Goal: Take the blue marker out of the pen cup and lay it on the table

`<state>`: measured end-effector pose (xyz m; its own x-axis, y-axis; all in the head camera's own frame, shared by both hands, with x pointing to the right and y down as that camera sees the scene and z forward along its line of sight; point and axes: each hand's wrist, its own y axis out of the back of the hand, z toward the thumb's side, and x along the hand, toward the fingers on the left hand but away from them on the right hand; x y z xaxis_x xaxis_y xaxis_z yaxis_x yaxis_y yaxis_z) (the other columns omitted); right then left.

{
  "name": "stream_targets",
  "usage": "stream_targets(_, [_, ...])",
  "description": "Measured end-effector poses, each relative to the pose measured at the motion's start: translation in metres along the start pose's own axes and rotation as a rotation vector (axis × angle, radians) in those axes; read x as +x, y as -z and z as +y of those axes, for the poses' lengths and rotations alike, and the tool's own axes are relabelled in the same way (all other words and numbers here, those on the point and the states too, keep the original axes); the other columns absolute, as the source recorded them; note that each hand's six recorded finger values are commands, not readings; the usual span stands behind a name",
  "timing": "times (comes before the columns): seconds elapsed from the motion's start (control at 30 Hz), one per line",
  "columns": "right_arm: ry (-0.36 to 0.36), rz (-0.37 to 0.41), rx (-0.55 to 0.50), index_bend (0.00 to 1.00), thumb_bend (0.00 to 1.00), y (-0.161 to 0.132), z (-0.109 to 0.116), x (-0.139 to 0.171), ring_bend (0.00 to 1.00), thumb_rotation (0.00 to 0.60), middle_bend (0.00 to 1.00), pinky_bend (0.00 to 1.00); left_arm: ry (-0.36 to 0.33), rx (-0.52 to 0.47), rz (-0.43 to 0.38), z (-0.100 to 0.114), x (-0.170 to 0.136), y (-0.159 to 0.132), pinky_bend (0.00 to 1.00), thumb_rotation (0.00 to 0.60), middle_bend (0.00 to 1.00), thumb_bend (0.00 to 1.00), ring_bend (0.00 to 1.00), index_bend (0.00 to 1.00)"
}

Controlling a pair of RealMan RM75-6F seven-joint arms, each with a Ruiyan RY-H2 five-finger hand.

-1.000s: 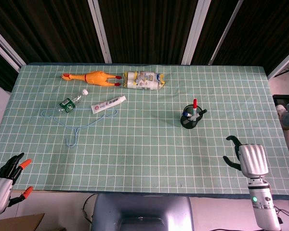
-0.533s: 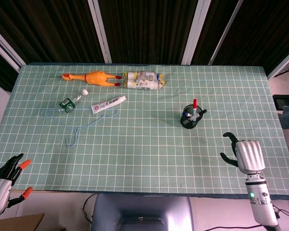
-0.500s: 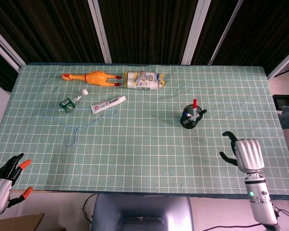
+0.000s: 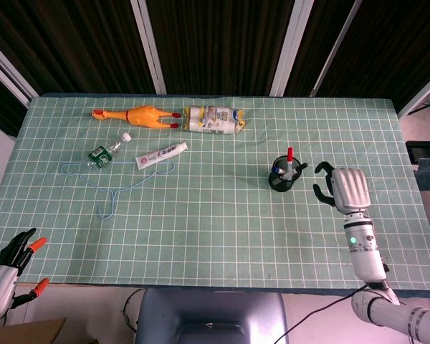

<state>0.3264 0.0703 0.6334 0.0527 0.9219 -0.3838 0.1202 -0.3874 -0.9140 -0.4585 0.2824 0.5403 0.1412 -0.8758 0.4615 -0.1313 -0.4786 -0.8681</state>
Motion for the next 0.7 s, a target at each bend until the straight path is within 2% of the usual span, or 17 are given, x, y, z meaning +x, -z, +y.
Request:
stream_targets(0.3, [-0.079, -0.015, -0.072, 0.56, 0.5, -0.025, -0.026, -0.039, 1.0, 0.6, 1.0, 1.0, 0.004, -0.007, 0.0, 0.0, 0.001, 0.001, 0.22, 0.6, 0.01, 0.25, 0.0, 0.17])
stream_targets(0.7, [-0.107, -0.02, -0.036, 0.56, 0.5, -0.046, -0.048, -0.062, 1.0, 0.6, 1.0, 1.0, -0.003, -0.015, 0.001, 0.002, 0.0, 0.002, 0.22, 0.6, 0.01, 0.25, 0.0, 0.17])
